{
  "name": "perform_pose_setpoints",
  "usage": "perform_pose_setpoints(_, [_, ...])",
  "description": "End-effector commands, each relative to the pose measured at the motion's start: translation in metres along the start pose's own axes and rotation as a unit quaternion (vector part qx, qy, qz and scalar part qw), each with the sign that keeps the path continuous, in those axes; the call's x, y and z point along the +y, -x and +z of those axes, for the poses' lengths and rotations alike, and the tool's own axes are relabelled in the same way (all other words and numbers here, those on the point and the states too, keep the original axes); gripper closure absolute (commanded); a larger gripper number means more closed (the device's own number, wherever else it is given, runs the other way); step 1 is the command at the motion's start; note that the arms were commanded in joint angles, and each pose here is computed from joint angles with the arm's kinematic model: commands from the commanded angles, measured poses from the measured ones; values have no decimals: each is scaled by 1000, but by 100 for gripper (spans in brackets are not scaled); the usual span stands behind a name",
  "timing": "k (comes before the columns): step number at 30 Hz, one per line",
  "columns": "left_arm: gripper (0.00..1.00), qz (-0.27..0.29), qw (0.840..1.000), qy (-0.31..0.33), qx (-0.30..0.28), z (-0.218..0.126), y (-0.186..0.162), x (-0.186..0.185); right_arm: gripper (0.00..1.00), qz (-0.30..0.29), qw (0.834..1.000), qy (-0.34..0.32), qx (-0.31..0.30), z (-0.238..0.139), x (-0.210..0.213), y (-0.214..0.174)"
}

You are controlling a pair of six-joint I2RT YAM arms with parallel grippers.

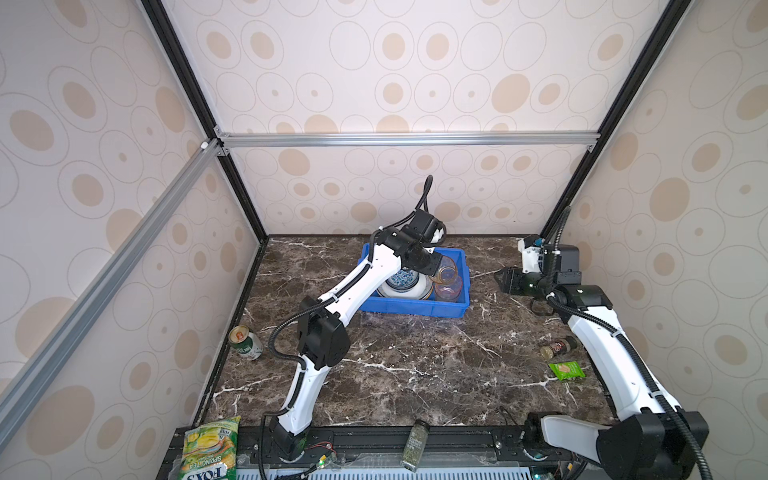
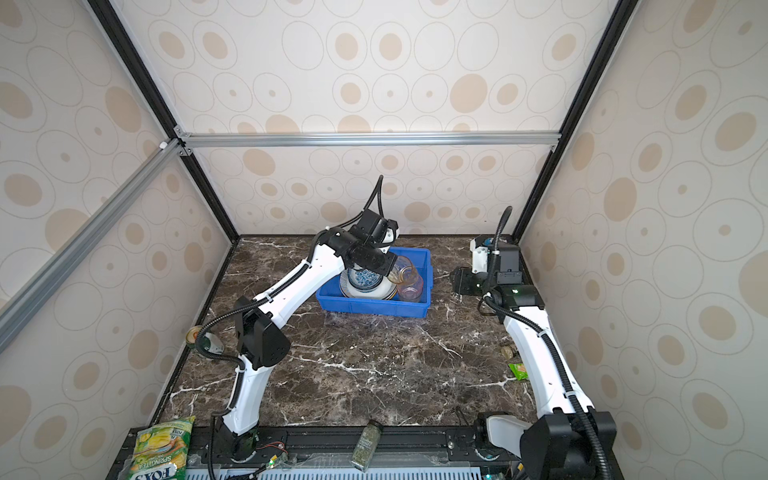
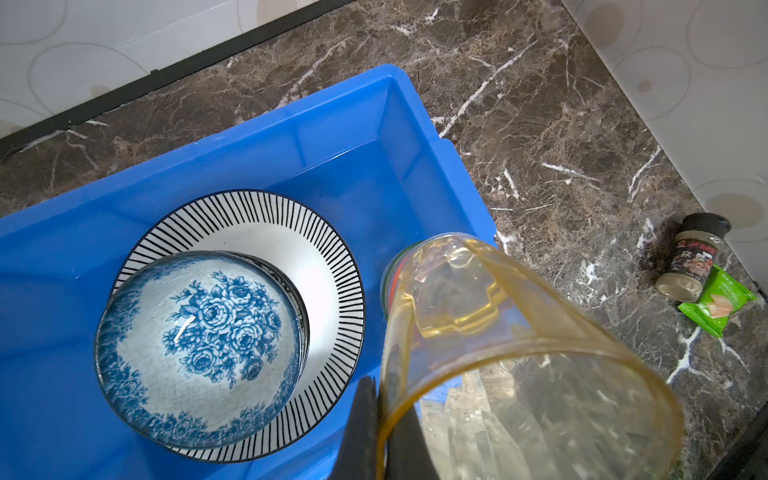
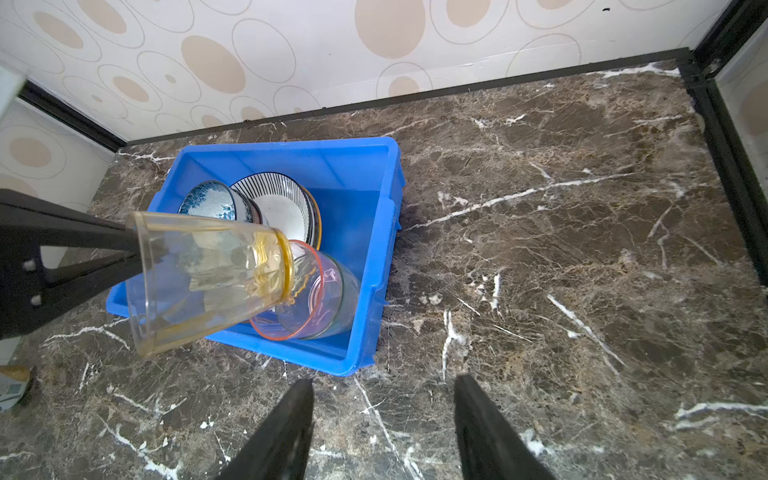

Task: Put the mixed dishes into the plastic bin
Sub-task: 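Lower the yellow glass onto the pink glass with the left gripper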

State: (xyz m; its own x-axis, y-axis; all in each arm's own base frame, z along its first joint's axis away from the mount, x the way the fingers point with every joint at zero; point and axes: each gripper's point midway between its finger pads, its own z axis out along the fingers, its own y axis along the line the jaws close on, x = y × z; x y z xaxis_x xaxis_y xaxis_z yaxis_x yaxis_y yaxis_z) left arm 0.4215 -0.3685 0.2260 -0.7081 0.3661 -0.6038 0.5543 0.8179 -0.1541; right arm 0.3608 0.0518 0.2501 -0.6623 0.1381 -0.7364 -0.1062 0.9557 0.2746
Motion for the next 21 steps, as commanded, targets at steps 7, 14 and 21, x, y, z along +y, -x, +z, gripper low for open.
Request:
perform_pose_setpoints(7, [100,6,1000,-7,12,6,-3,-12,43,-5,1000,6,-3,-4,2,6])
perform_pose_setpoints(14, [100,7,1000,-2,22,10,-8,-12,43,-2,1000,8,-1,-4,3,4])
perform_pose_setpoints(21, [100,4,999,8,31,15,-13,-8,43,1,1000,11,3,-3,3,1])
